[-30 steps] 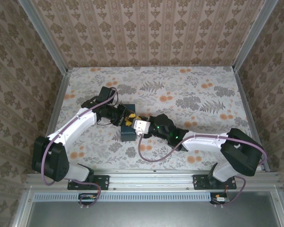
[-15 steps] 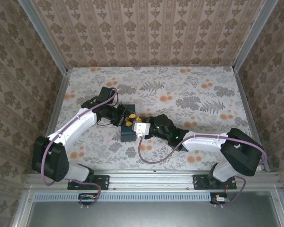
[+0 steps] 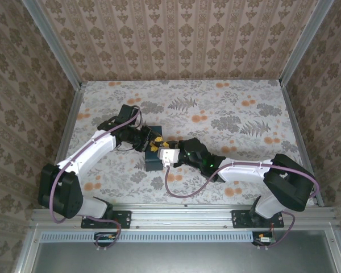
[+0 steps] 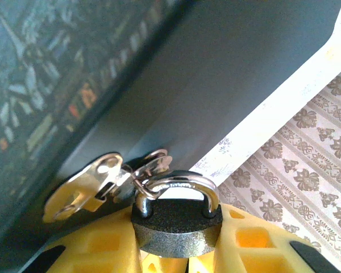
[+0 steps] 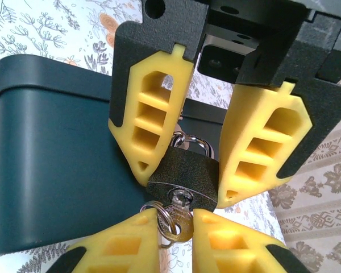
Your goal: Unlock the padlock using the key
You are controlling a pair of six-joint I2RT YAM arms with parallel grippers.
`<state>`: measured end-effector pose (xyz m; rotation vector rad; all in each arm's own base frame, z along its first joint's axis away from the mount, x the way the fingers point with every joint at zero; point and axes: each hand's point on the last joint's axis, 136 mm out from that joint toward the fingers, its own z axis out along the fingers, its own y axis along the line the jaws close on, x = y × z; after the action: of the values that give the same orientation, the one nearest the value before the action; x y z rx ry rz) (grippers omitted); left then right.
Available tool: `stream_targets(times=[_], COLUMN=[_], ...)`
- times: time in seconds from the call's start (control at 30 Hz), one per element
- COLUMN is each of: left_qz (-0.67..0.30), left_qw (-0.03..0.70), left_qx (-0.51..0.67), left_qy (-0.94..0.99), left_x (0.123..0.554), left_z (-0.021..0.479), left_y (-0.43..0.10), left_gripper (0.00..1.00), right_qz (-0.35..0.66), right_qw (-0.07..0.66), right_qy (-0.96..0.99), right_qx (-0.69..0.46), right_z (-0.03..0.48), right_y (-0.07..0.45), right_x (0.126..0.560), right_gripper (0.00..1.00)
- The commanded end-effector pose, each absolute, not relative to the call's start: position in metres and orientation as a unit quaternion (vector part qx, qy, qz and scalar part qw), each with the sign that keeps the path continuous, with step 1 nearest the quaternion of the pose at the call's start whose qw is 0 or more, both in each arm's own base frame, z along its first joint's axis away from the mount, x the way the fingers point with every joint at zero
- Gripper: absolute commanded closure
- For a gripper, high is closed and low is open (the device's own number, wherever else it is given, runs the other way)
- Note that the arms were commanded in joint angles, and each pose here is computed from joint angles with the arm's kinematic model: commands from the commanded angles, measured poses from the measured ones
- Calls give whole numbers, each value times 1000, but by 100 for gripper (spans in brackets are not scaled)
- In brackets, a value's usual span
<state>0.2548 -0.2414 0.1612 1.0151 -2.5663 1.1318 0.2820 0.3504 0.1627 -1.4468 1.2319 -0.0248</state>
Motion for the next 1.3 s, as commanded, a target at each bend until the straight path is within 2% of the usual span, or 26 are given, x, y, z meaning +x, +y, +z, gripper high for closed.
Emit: stream_targets(times=[0.0,0.1,0.33,0.83,1.1,1.27], left_qz=[409,412,415,430,424,427], left_qw=[72,71,70,66,61,61], left_qx=[327,326,325,327,332,328], left_qy=[-849,-848,-847,-839,-840,-840], left_x=[254,255,254,255,256,257], left_z=[179,180,180,184,179,181], left_y=[-246,-247,-248,-253,-247,-248], left_gripper=[100,100,100,100,100,100], right_qz=[1,35,108,284,254,246], right_qw=[554,546,538,549,547,529], right_qy=[546,570,631,745,752,750], right_qx=[-629,-613,-549,-250,-267,-312], right_z=[155,159,161,188,190,187], right_y=[356,359,361,352,329,323], right_x=[279,276,277,293,294,294], right_gripper=[88,91,90,92,84,89])
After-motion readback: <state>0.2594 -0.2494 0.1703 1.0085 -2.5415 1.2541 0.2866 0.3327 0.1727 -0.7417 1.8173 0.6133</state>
